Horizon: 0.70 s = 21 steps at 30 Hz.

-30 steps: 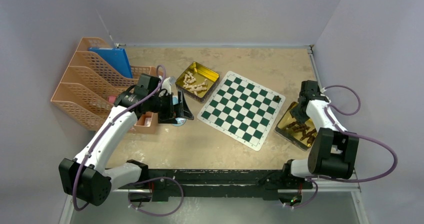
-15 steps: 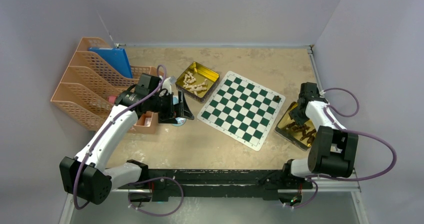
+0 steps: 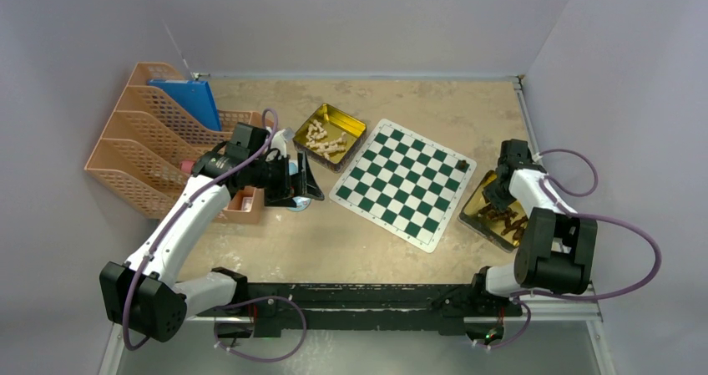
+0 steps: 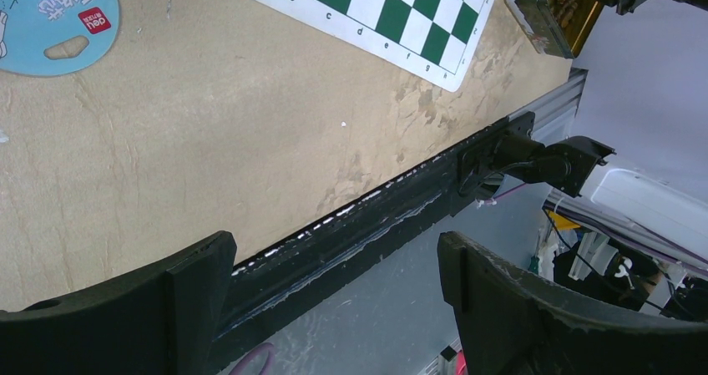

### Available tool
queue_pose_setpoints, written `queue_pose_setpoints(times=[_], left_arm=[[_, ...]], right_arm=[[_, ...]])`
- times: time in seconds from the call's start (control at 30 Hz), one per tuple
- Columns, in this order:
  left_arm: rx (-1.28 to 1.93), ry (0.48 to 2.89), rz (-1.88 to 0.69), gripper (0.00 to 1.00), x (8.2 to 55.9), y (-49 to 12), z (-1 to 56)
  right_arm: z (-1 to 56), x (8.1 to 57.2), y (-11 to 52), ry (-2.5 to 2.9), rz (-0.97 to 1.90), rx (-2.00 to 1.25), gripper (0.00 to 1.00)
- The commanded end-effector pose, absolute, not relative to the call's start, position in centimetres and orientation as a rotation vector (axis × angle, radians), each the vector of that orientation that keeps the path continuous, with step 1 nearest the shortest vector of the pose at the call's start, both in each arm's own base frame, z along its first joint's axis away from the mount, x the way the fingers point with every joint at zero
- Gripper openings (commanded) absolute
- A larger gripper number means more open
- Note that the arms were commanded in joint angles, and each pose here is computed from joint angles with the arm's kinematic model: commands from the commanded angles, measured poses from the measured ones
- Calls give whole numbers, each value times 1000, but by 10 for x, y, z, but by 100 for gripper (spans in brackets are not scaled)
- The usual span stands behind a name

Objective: Set up the chess pieces on the board
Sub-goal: Pick up the chess piece from the storage box.

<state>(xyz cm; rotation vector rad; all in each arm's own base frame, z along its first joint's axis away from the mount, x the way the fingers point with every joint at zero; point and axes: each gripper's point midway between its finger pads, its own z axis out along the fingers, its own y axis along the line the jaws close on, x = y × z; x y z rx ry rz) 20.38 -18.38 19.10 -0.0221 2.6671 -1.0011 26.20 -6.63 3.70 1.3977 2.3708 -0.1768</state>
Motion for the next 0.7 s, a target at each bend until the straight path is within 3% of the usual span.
queue_pose_setpoints(times=[0.0, 0.67], left_arm=[[30, 2608, -1007, 91, 212, -186, 206], [40, 2590, -1002, 91, 213, -185, 209]], right_arm=[[40, 265, -68, 2349, -171, 1404, 23], [86, 281, -79, 2274, -185, 1340, 15]])
